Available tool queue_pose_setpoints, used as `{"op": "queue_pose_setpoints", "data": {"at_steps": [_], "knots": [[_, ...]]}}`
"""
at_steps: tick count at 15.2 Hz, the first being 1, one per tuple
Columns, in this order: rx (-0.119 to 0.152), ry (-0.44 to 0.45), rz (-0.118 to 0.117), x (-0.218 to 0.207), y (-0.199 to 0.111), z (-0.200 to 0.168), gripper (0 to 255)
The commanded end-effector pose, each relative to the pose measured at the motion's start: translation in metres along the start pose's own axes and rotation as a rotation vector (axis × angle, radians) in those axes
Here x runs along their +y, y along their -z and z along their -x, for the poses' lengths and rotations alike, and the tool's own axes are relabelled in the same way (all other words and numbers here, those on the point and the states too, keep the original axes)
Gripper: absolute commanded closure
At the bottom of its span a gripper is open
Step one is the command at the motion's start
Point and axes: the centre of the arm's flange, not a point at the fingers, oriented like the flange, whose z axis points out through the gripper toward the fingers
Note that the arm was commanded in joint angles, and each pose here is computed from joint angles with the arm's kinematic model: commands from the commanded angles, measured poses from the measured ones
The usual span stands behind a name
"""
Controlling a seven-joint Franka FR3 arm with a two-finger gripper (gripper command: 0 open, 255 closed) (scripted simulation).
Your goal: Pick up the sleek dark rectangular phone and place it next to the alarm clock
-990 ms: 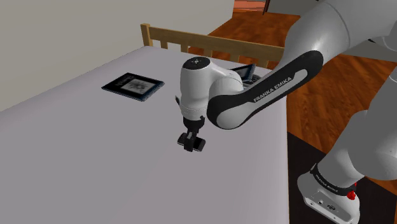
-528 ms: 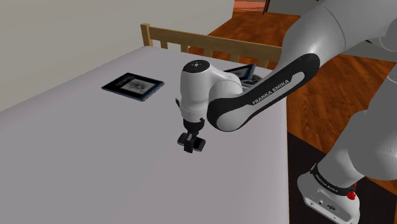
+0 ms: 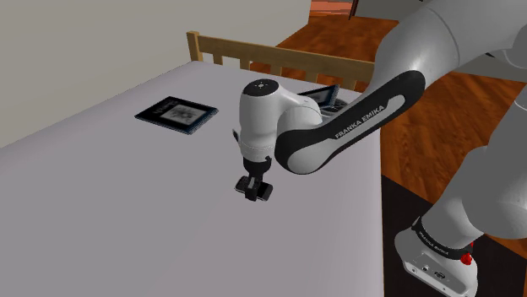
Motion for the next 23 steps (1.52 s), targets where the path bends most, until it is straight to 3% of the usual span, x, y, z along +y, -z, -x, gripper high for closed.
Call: {"op": "queue_pose_setpoints", "data": {"at_steps": [1,3,23], "knots": [[-0.003,-0.001,0.0,0.001,-0.001,0.001,255],[-0.003,-0.001,0.0,0.0,-0.001,0.0,255],[-0.003,-0.001,0.0,0.006,0.104,-0.003,255]]}}
